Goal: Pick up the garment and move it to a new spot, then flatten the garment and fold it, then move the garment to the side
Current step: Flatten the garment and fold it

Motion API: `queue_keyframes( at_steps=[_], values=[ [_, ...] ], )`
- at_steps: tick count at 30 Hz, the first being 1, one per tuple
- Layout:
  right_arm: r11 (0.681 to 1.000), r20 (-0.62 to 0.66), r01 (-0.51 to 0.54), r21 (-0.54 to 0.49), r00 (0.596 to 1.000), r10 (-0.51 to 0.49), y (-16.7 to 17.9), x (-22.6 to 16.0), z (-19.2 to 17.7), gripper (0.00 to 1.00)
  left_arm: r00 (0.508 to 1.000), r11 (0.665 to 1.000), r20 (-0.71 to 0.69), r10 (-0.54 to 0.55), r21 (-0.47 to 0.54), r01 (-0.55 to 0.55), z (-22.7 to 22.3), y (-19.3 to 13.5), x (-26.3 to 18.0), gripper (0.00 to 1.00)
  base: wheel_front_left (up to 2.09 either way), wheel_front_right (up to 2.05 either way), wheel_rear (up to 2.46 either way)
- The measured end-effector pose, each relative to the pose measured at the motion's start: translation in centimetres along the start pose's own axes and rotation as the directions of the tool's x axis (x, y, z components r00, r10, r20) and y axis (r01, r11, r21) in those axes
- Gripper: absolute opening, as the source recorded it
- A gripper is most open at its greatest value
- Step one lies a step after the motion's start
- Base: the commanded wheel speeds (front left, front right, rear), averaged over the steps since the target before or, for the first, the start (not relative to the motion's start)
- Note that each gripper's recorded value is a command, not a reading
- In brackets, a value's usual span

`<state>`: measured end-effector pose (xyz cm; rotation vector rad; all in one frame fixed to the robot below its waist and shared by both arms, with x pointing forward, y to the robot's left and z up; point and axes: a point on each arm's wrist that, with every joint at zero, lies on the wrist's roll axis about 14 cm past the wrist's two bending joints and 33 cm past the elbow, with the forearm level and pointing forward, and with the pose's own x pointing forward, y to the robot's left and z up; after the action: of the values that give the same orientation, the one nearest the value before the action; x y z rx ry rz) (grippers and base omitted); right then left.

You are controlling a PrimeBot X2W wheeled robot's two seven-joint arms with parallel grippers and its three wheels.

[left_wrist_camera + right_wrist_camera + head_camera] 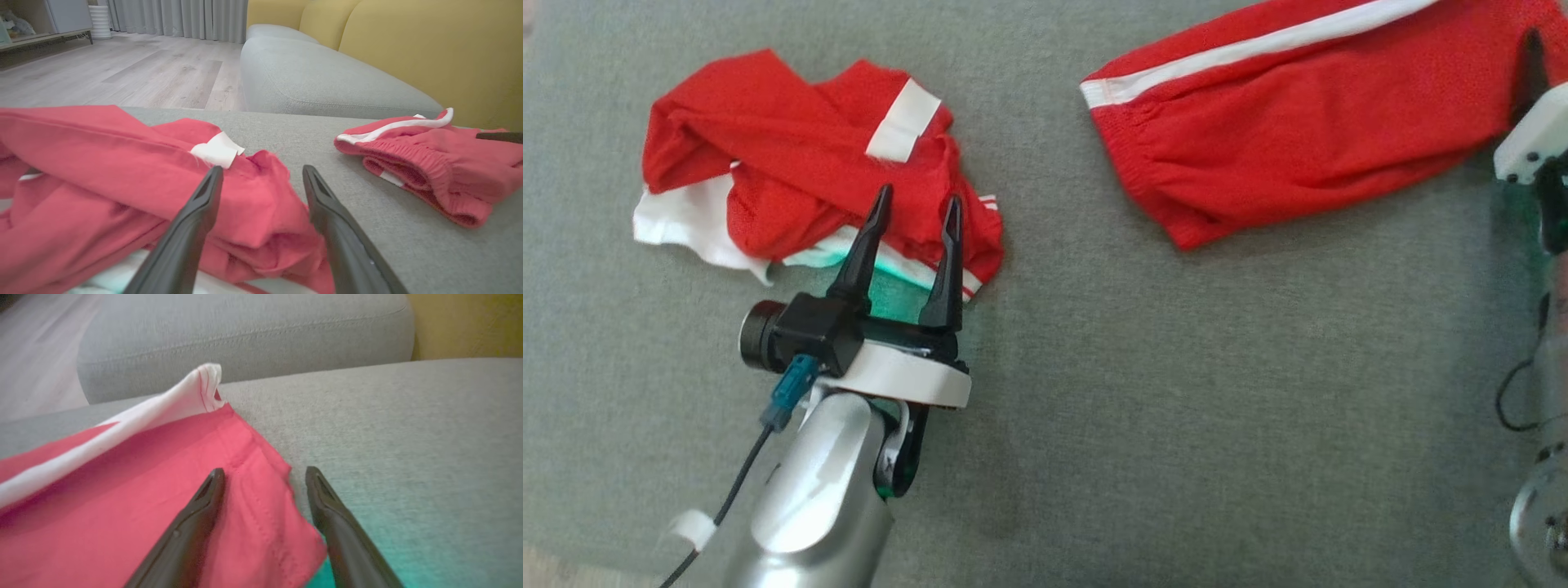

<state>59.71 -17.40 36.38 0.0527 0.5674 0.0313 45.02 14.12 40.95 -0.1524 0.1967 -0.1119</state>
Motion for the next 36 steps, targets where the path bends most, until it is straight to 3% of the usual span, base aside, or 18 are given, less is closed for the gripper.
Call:
queue_keyframes(
  at_steps=[5,6,7,8,20,26,32,36],
  values=[
    [1.000,-0.044,-0.016,-0.021,0.999,0.015,0.6,1.7,-0.4,1.00,1.000,1.000,-0.012,0.021,0.001,-0.021,-0.5,0.8,0.2,1.00,0.00,0.00,0.00],
    [1.000,-0.044,-0.016,-0.021,0.999,0.015,0.6,1.7,-0.4,0.69,1.000,1.000,-0.012,0.021,0.001,-0.021,-0.5,0.8,0.2,1.00,0.00,0.00,0.00],
    [0.999,-0.048,-0.016,-0.029,0.999,0.015,0.5,1.9,-0.3,0.20,1.000,1.000,-0.014,0.023,0.001,-0.023,-0.6,0.8,0.2,1.00,0.00,0.00,0.00],
    [0.999,-0.048,-0.016,-0.031,0.999,0.014,0.5,1.9,-0.2,0.00,1.000,1.000,-0.015,0.024,0.000,-0.024,-0.6,0.8,0.2,1.00,0.00,0.00,0.00],
    [1.000,0.040,-0.013,-0.002,0.999,0.013,-1.0,-1.5,0.5,0.00,0.999,1.000,0.038,-0.015,0.004,0.015,1.4,-0.8,0.5,1.00,0.00,0.00,0.00],
    [0.991,0.087,0.095,0.090,0.991,-0.102,-7.1,-5.7,0.5,0.00,0.996,0.998,0.064,-0.058,-0.005,0.058,2.5,-2.5,-0.4,1.00,0.00,0.00,0.00],
    [0.960,0.095,0.238,0.151,0.963,-0.254,-14.2,-10.0,-0.5,0.00,0.993,0.997,0.083,-0.081,-0.008,0.082,3.2,-3.6,-1.2,1.00,0.00,0.00,0.00],
    [0.957,0.102,0.235,0.172,0.962,-0.254,-14.0,-9.9,-0.7,0.00,0.994,0.997,0.080,-0.072,-0.009,0.073,3.1,-3.3,-1.2,1.00,0.00,0.00,0.00]
  ],
)
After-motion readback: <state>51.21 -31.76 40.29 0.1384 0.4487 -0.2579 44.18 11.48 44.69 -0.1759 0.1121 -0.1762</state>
